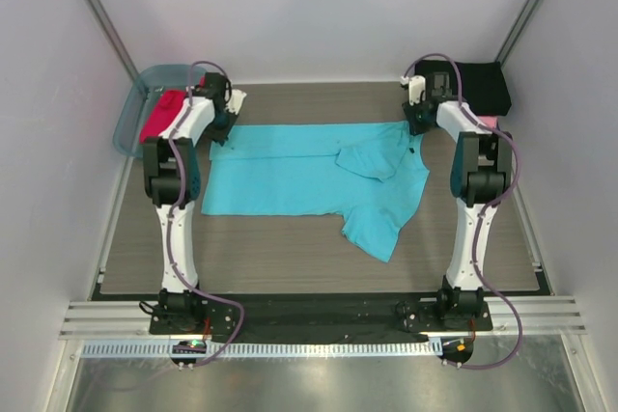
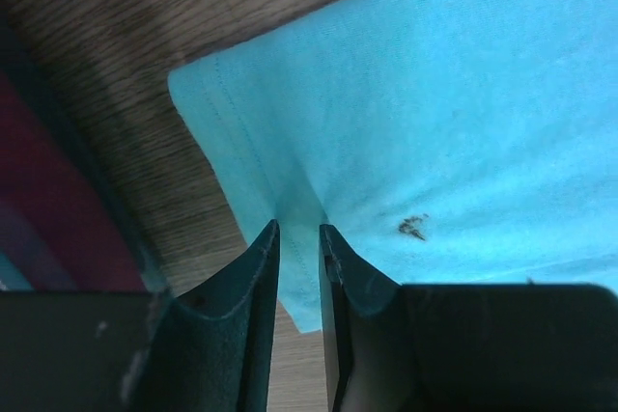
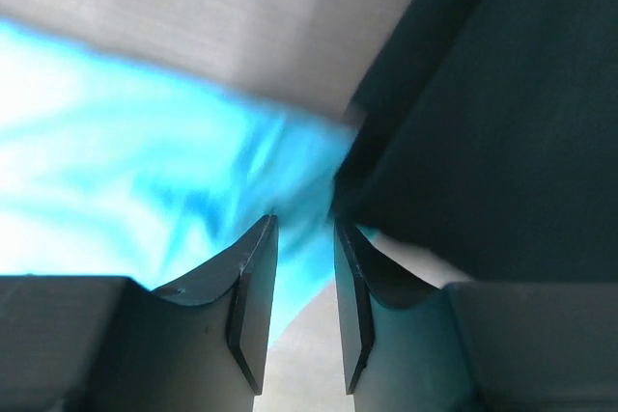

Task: Fold and stack the t-shirts
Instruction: Fold the tshirt

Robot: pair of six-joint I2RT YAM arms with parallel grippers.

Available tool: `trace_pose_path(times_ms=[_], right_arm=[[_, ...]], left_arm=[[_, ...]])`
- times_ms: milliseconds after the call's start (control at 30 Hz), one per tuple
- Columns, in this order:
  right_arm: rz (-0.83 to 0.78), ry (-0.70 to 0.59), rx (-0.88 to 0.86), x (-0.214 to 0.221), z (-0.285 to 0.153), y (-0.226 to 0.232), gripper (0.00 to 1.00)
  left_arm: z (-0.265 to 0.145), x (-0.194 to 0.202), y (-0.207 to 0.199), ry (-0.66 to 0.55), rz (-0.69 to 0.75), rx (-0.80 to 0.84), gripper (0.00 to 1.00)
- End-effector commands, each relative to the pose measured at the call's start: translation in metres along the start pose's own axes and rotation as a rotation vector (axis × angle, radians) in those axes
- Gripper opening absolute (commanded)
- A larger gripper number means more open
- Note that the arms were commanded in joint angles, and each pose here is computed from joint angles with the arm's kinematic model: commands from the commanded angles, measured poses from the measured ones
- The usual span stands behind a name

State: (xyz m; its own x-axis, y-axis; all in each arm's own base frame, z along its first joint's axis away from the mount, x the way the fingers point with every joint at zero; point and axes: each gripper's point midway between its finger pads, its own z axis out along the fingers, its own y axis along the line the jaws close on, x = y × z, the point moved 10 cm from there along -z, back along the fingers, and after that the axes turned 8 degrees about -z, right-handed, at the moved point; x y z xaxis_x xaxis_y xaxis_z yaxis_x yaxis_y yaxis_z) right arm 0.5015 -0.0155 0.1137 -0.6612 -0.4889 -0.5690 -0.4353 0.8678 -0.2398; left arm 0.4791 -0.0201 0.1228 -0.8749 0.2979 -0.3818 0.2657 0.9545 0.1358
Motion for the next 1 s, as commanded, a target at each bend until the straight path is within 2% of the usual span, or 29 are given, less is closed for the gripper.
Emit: trace_pose_path(times_ms=[0,133,200,300,433,600,767,967], right_arm=[[-0.025,-0.11,0.072,-0.029,-0.076,-0.008,0.36],[-0.057,-0.143,0.051,-0.021,-0.12,0.01,0.4],[-0.084,-0.156,0.009,-0.012,-0.129,0.018,0.4],[-0.154,-0.163,-0.108,0.0,-0.136,0.057,0.4],[-0.197,-0.126,-0.247,0.02,-0.133,0.096,0.39],[-0.235,-0.076,-0.312,0.029,-0.12,0.125,0.4],[-0.21,-0.052,-0.308,0.029,-0.105,0.129,0.4],[-0.199,-0.034,-0.313,0.03,-0.097,0.13,0.4]], left_arm=[[-0.074,-0.031,-0.011,-0.175,0.03,0.021,0.25],[-0.101,-0.022,-0.033,-0.194,0.043,0.07,0.25],[-0.102,-0.005,-0.042,-0.153,0.041,0.097,0.26],[-0.096,0.024,-0.052,-0.077,0.027,0.152,0.25],[-0.089,0.054,-0.061,0.005,0.008,0.202,0.24],[-0.083,0.081,-0.064,0.067,0.008,0.2,0.22],[-0.08,0.102,-0.065,0.114,0.021,0.188,0.22],[-0.075,0.108,-0.065,0.149,0.027,0.179,0.21]])
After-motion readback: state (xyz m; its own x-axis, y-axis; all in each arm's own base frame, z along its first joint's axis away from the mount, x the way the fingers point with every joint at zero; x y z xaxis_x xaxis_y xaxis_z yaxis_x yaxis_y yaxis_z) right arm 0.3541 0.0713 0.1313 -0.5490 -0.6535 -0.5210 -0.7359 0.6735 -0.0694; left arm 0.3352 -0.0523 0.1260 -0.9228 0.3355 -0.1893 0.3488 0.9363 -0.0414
